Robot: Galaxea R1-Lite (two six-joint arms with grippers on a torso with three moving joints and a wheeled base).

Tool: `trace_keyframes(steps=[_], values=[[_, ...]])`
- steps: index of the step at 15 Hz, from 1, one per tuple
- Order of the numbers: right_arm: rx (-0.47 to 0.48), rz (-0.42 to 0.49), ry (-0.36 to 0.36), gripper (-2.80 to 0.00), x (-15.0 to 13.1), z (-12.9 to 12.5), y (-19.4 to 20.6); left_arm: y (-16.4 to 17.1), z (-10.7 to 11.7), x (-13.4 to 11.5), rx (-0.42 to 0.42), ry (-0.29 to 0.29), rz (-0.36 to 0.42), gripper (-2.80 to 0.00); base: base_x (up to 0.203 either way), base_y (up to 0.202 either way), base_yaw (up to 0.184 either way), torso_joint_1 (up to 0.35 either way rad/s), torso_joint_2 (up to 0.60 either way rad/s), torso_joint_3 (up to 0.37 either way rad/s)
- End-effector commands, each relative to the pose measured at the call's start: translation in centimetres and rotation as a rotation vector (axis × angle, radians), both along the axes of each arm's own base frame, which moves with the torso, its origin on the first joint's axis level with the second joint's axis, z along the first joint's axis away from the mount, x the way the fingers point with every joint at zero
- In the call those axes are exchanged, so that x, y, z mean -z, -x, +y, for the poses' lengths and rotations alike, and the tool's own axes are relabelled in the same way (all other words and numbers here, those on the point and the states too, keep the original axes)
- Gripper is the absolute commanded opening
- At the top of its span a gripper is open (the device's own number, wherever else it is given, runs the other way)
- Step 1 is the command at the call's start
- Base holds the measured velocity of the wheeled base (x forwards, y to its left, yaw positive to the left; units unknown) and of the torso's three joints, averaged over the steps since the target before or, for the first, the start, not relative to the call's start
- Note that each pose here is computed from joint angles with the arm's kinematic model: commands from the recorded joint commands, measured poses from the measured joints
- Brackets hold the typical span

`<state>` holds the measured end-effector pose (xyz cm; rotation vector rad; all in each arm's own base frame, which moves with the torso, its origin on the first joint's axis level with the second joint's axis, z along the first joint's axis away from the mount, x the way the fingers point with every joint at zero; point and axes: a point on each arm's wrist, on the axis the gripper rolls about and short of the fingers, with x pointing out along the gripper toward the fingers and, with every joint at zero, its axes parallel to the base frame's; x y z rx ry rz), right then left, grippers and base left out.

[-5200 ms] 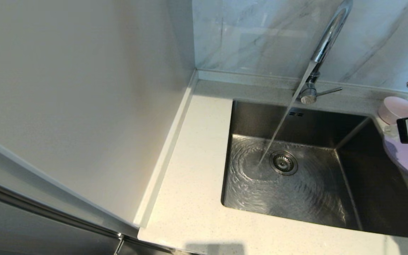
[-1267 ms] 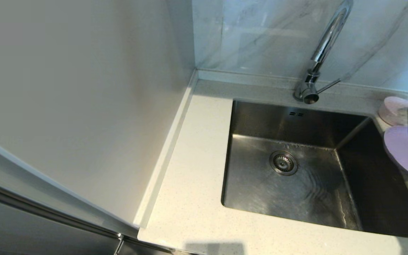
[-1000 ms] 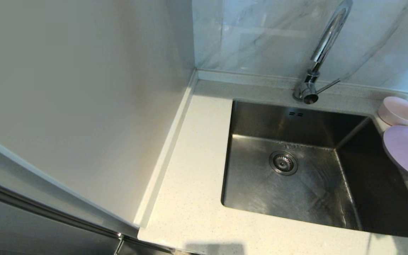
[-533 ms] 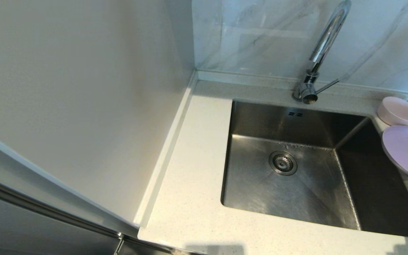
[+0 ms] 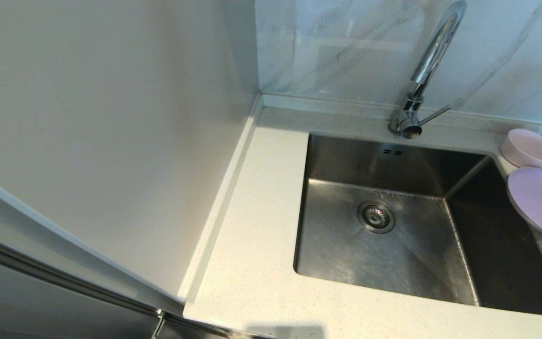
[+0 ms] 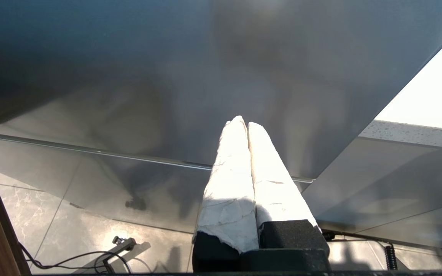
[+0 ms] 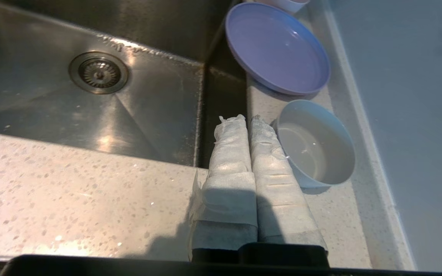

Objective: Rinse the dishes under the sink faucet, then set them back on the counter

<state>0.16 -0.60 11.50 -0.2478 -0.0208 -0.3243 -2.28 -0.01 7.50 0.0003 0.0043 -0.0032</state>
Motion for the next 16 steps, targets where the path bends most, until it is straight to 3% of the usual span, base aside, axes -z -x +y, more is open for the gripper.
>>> trace_keyframes(steps=[1, 5, 8, 13, 16], values=[[-0.038, -0.040, 0.010, -2.80, 0.5, 0.0, 0.6, 0.0, 0.0, 0.0, 0.001, 0.000, 0.000, -2.80, 0.000, 0.000, 0.000, 0.000, 0.00, 0.000], [-0.061, -0.096, 0.011, -2.80, 0.5, 0.1, 1.2, 0.0, 0.0, 0.0, 0.000, 0.000, 0.000, -2.80, 0.000, 0.000, 0.000, 0.000, 0.00, 0.000], [-0.173, -0.160, 0.028, -2.80, 1.3, 0.3, 2.3, 0.0, 0.0, 0.0, 0.000, 0.000, 0.000, -2.80, 0.000, 0.000, 0.000, 0.000, 0.00, 0.000], [-0.258, 0.009, -0.080, -2.80, 3.6, 0.5, 2.4, 0.0, 0.0, 0.0, 0.000, 0.000, 0.000, -2.80, 0.000, 0.000, 0.000, 0.000, 0.00, 0.000], [-0.341, 0.059, -0.094, -2.80, 3.9, 0.7, 2.5, 0.0, 0.0, 0.0, 0.000, 0.000, 0.000, -2.80, 0.000, 0.000, 0.000, 0.000, 0.00, 0.000]])
